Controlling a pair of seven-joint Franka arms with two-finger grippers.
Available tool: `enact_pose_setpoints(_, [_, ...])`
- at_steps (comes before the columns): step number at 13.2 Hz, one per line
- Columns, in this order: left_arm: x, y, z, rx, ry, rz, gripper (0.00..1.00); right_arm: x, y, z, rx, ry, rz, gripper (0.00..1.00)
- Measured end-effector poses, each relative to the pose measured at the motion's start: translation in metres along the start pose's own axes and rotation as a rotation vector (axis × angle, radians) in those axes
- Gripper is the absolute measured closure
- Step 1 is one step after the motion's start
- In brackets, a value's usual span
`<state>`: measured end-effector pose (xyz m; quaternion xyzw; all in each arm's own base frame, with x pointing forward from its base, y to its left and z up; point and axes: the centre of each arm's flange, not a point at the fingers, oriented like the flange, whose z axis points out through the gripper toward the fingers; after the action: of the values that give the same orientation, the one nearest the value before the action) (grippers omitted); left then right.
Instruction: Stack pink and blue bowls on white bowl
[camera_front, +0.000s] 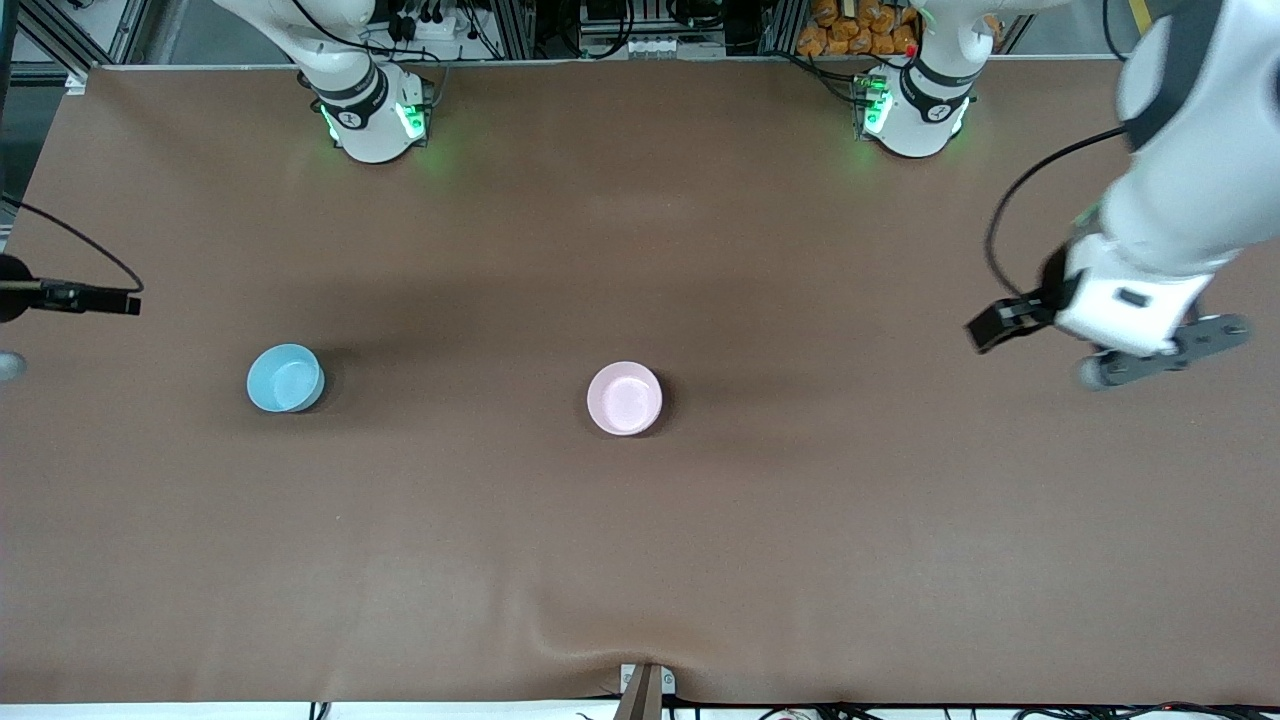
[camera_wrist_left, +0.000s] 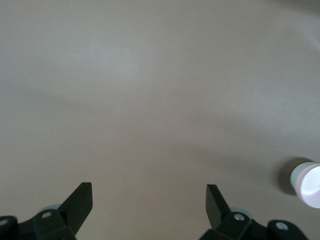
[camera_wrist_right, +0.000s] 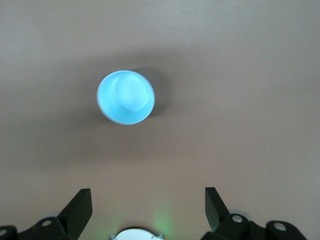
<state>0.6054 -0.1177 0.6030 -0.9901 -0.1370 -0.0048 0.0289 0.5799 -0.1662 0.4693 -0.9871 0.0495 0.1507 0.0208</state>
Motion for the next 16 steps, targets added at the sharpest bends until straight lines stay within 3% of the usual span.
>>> enact_pose_setpoints(3, [0.009,-0.058,-0.018,-0.029,-0.008,0.080,0.00,0.035,0.017,0.054,0.009,-0.023,0.003,0.00])
enact_pose_setpoints(5, [0.013,-0.081,-0.015,-0.053,-0.034,0.116,0.00,0.053,0.019,0.089,0.022,-0.010,0.005,0.00])
enact_pose_setpoints(12, [-0.006,-0.082,-0.038,-0.048,-0.022,0.144,0.00,0.060,0.004,0.220,0.071,0.027,0.017,0.00])
enact_pose_setpoints(14, [-0.010,-0.081,-0.042,-0.046,-0.018,0.147,0.00,0.054,0.002,0.239,0.077,0.029,0.025,0.14])
enact_pose_setpoints(15, [-0.010,-0.080,-0.042,-0.046,-0.018,0.148,0.00,0.053,0.002,0.246,0.078,0.033,0.028,0.15])
enact_pose_setpoints(16, [-0.012,-0.077,-0.042,-0.043,-0.018,0.154,0.00,0.051,0.003,0.253,0.079,0.030,0.031,0.24])
